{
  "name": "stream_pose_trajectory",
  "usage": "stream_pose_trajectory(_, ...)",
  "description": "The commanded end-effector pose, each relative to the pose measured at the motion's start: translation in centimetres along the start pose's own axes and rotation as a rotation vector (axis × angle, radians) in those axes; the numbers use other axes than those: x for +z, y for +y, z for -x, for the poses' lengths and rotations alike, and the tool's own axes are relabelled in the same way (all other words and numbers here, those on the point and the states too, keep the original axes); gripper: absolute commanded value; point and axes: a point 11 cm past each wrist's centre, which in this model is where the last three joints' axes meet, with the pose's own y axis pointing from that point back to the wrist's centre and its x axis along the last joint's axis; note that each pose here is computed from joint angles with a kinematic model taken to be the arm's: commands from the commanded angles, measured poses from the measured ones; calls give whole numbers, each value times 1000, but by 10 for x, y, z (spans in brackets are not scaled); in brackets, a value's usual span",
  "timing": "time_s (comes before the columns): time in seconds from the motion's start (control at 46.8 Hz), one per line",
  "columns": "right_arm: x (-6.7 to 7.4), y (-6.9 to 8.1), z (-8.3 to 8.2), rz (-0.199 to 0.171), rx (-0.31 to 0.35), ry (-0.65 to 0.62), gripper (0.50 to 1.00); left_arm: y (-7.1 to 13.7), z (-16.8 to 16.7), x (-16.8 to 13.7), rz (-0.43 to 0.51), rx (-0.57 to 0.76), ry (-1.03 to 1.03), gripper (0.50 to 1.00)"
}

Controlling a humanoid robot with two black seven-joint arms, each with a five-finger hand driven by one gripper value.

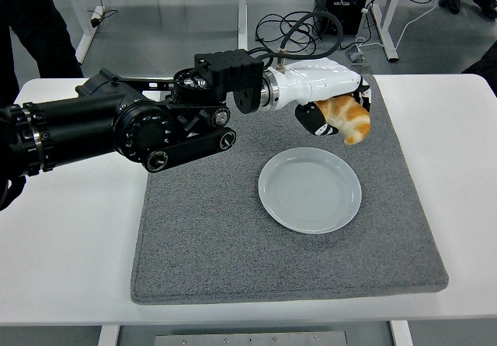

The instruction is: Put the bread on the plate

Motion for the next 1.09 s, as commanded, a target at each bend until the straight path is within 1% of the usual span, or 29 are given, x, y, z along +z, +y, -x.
stream_pose_trajectory(0.0,0,0,0,0,0,0,1000,0,4,-1,-2,-4,6,500)
stream_pose_trajectory(0.064,0,0,0,0,0,0,1000,1,9,-3,-4,-11,9,500)
stream_pose_trajectory(0.128,0,0,0,0,0,0,1000,3,24,-7,-12,-36,13,500)
stream_pose_trajectory(0.278,0,0,0,0,0,0,1000,5,44,-11,-18,-63,33,500)
stream_pose_trajectory(0.491,0,0,0,0,0,0,1000,9,65,-18,-34,-83,60,500)
stream_pose_trajectory(0.705,0,0,0,0,0,0,1000,15,92,-23,-37,-113,10,500)
stream_pose_trajectory(1.068,0,0,0,0,0,0,1000,20,116,-19,-2,-155,2,500)
